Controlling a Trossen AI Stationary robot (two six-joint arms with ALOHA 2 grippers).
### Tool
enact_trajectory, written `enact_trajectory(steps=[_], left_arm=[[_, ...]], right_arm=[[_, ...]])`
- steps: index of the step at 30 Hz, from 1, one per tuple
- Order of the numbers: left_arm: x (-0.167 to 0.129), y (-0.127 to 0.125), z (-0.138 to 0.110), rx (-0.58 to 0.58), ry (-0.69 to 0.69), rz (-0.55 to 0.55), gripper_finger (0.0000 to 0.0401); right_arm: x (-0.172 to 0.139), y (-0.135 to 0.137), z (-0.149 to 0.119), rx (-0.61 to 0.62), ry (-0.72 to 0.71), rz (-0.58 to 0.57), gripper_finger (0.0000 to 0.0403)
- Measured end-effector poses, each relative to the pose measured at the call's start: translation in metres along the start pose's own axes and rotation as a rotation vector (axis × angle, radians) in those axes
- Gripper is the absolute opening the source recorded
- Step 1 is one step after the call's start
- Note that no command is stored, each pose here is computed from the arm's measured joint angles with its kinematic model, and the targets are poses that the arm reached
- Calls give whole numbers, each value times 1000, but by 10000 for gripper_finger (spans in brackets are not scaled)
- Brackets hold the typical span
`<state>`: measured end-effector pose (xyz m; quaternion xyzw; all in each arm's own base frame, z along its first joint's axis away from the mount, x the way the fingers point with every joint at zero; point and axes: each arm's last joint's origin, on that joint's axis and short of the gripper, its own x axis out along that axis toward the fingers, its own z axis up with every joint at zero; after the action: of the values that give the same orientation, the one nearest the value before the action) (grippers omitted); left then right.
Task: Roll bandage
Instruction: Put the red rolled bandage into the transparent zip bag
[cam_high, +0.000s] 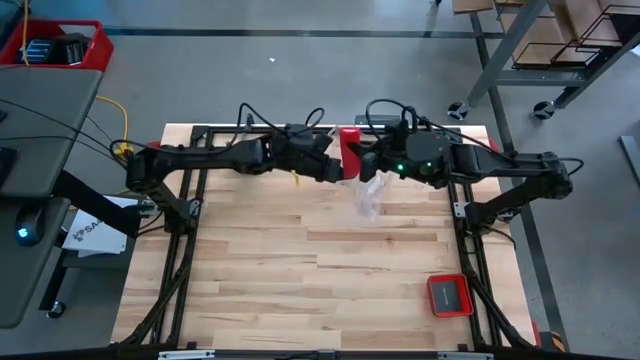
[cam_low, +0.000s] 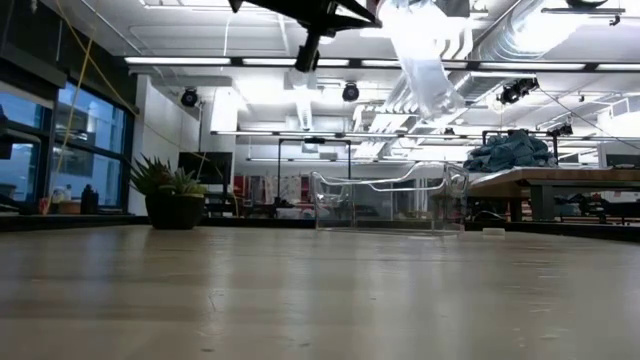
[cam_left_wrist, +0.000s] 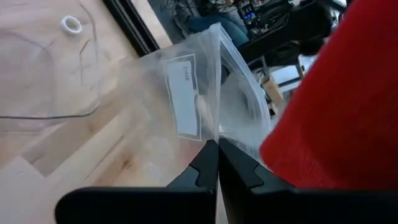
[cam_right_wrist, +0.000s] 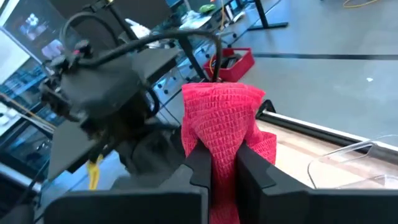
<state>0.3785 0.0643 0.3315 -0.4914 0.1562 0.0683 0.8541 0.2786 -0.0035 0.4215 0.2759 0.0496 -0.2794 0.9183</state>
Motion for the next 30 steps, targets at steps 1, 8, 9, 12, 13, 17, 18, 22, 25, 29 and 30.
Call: enact_trajectory(steps=[1,8,9,12,13,17,18,22,25,29,30], left_arm=[[-2,0,1,-1,-1,-2,0],[-23,-6,17,-34,0,-73,0],[-26,-9,20,-38,-4,-99,0],[-33,-17,27,-63,-12,-208,0],[-33,-19,28,-78,-4,-234,0],[-34,-23,27,-113,27,-282,0],[-35,-24,26,-117,28,-282,0],[-39,-27,27,-132,29,-297,0],[-47,-31,29,-146,42,-322,0],[-64,-39,36,-144,38,-382,0],[-69,-41,38,-139,20,-397,0]], right_arm=[[-1,1,-1,-2,2,5,20],[-10,4,2,-19,-8,41,20],[-11,5,1,-34,-7,43,20],[-11,6,1,-41,-10,43,20],[-10,6,2,-33,-16,48,20],[-11,8,3,-48,-26,59,20],[-11,8,3,-51,-24,59,20],[-11,8,4,-81,-30,60,20],[-13,8,6,-91,-41,61,19],[-16,5,8,-132,-66,29,18],[-15,5,8,-145,-71,25,18]])
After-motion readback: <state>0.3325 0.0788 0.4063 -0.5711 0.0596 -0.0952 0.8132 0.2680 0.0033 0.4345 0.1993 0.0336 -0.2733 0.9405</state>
